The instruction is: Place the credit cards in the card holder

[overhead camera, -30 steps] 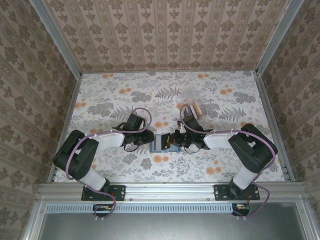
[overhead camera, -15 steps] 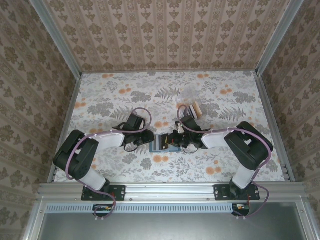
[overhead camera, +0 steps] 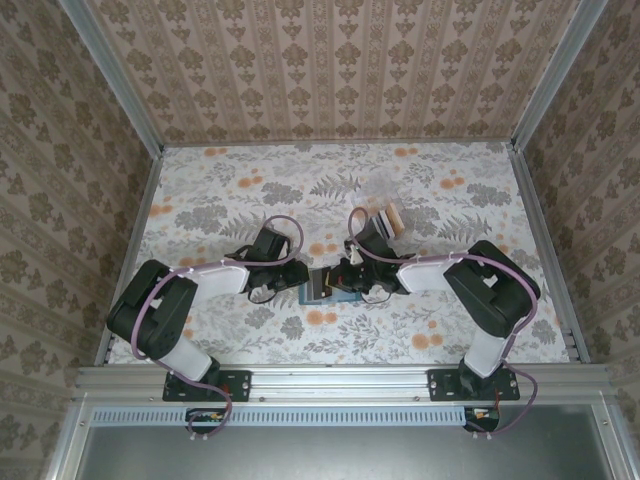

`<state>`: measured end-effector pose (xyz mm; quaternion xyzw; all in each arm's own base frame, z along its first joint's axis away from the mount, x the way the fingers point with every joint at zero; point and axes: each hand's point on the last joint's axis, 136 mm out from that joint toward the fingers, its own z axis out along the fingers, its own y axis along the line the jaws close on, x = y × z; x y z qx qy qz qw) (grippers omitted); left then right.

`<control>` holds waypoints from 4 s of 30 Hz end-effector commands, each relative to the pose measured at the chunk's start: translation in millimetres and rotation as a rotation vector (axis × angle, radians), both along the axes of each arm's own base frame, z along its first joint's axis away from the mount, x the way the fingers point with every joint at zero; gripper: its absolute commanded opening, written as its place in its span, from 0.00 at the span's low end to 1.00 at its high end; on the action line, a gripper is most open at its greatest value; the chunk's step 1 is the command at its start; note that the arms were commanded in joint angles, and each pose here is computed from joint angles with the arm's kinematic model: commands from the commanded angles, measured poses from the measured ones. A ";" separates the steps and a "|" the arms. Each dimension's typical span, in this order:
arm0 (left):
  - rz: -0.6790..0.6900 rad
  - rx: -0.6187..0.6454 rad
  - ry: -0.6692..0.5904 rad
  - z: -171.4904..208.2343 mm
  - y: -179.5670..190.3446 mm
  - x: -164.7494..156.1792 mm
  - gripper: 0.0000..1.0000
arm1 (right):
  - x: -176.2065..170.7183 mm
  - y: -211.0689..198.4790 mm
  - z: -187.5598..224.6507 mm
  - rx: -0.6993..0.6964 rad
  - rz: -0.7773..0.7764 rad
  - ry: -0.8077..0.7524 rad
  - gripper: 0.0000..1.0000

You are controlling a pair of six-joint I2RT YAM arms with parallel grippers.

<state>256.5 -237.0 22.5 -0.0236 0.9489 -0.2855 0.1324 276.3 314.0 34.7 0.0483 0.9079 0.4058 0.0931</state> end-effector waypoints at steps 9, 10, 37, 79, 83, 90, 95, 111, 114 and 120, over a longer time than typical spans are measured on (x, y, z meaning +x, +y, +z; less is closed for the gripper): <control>-0.032 0.012 0.038 -8.0 -3.4 -11.7 0.30 | -10.4 4.1 -6.0 -0.107 0.068 0.040 0.23; -0.031 0.012 0.038 -8.2 -3.1 -11.5 0.30 | -9.6 1.6 -4.8 -0.128 0.066 0.037 0.25; -0.035 -0.004 0.035 -6.6 -5.9 -11.2 0.29 | -9.6 14.5 -3.5 -0.209 0.136 0.052 0.20; -0.025 0.017 0.048 -11.4 -1.2 -13.7 0.28 | 2.1 13.0 23.5 -0.165 0.069 0.031 0.10; -0.024 0.018 0.046 -10.7 -1.3 -13.3 0.27 | 3.7 9.4 25.1 -0.173 0.056 0.029 0.09; -0.027 0.023 0.046 -11.1 -0.7 -13.5 0.28 | 4.3 -3.0 22.7 -0.163 0.030 0.039 0.08; -0.029 0.025 0.048 -11.8 -1.1 -13.2 0.27 | 2.1 -13.9 19.7 -0.136 0.016 0.052 0.08; -0.101 -0.096 -0.069 32.8 -29.8 -4.7 0.19 | -5.1 -33.8 -8.8 -0.151 0.016 0.103 0.08; -0.119 -0.117 -0.066 33.2 -38.0 -3.5 0.17 | -3.9 -35.1 -8.8 -0.158 0.007 0.100 0.08; -0.112 -0.128 -0.024 18.7 -42.1 -5.2 0.15 | -4.0 -36.4 -8.6 -0.164 0.003 0.100 0.08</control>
